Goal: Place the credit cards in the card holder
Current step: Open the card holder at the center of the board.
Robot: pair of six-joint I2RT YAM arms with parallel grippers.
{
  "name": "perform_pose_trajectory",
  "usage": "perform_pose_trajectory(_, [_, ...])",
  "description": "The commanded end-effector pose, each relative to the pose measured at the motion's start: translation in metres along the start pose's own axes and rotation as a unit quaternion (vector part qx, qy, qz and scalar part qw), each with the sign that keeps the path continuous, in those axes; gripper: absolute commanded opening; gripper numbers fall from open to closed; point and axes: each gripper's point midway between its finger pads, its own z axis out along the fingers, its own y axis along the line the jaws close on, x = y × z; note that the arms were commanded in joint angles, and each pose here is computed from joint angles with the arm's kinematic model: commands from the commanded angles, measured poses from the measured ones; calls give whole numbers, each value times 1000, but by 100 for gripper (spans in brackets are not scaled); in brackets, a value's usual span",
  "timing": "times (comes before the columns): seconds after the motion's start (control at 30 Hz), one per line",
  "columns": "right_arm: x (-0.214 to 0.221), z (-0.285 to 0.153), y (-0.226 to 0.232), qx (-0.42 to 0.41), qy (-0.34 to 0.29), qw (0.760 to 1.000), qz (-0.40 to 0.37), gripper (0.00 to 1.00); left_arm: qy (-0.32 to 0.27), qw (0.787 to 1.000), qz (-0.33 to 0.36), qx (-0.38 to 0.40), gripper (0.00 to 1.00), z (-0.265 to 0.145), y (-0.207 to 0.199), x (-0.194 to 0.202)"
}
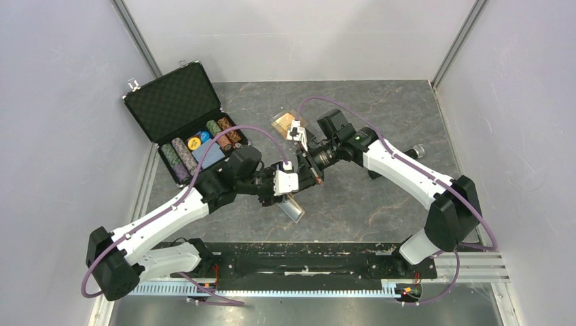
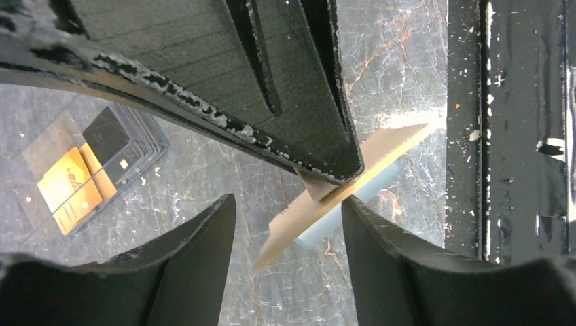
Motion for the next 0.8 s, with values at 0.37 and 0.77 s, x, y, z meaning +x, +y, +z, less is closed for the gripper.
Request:
perform_pose_trajectory(0.37, [-20,-2,0,17,-23,999,-27,4,-7,999,-21,43,45,-3,-23,2])
perform_pose_trajectory(0.77, [-27,-12,-13,77,-52,996,-4,23,-20,994,-95,47,8,-2,-29,-4])
